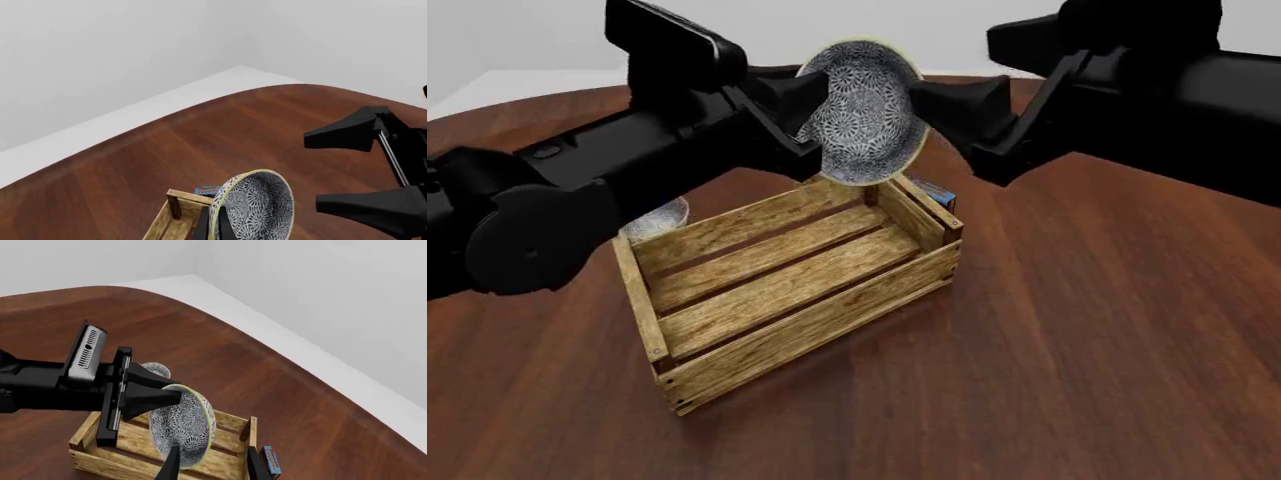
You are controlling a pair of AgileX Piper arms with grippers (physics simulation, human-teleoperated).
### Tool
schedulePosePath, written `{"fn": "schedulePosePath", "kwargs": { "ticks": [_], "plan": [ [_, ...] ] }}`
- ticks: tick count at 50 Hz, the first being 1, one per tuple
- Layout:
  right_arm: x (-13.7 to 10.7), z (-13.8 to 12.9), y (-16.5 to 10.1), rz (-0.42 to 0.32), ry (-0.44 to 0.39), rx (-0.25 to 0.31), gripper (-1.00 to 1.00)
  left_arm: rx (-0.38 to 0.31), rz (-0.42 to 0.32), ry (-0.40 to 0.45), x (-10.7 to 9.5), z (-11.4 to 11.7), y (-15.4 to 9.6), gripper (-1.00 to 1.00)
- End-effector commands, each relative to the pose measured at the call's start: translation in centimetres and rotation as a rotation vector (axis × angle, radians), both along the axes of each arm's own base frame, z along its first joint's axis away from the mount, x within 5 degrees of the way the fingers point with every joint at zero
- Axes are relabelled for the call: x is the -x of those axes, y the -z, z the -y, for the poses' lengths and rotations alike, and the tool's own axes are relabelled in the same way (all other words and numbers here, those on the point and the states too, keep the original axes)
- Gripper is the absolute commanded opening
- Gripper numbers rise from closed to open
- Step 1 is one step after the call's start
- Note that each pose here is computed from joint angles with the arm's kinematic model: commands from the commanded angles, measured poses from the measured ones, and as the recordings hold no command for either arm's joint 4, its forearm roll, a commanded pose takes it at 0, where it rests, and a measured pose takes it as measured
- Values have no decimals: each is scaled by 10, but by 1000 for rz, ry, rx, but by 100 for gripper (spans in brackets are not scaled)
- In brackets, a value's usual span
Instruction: Stack the right bowl on the left bowl and place them in the tray.
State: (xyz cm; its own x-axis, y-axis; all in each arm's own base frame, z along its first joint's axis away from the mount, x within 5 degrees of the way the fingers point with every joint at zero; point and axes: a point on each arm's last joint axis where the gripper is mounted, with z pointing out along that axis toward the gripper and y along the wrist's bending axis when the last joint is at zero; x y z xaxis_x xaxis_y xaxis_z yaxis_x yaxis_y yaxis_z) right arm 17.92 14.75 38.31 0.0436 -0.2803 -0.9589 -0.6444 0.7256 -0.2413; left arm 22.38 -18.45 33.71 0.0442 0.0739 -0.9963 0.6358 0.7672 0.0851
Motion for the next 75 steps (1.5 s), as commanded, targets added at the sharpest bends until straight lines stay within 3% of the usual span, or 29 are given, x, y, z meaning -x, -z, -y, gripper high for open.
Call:
{"fn": "schedulePosePath", "kwargs": {
  "ticks": [1,26,60,63,73,74,75],
  "plan": [
    [9,8,-7,21,4,-10,100,-7,19,-31,-3,-8,-10,-100],
    [15,15,-13,36,11,-22,100,-54,60,-116,-2,-38,-29,-100],
    [9,16,-10,23,30,-23,100,-85,54,-251,-12,-74,-56,-100],
    [10,17,-10,23,33,-24,100,-119,50,-278,-18,-79,-53,-100],
    [9,18,-10,20,39,-24,100,-124,2,-321,-32,-87,-52,-100],
    [9,18,-10,19,40,-26,100,-150,-46,-384,-49,-100,-47,-100],
    [9,18,-10,19,40,-26,100,-150,-46,-384,-49,-100,-47,-100]
  ]
}}
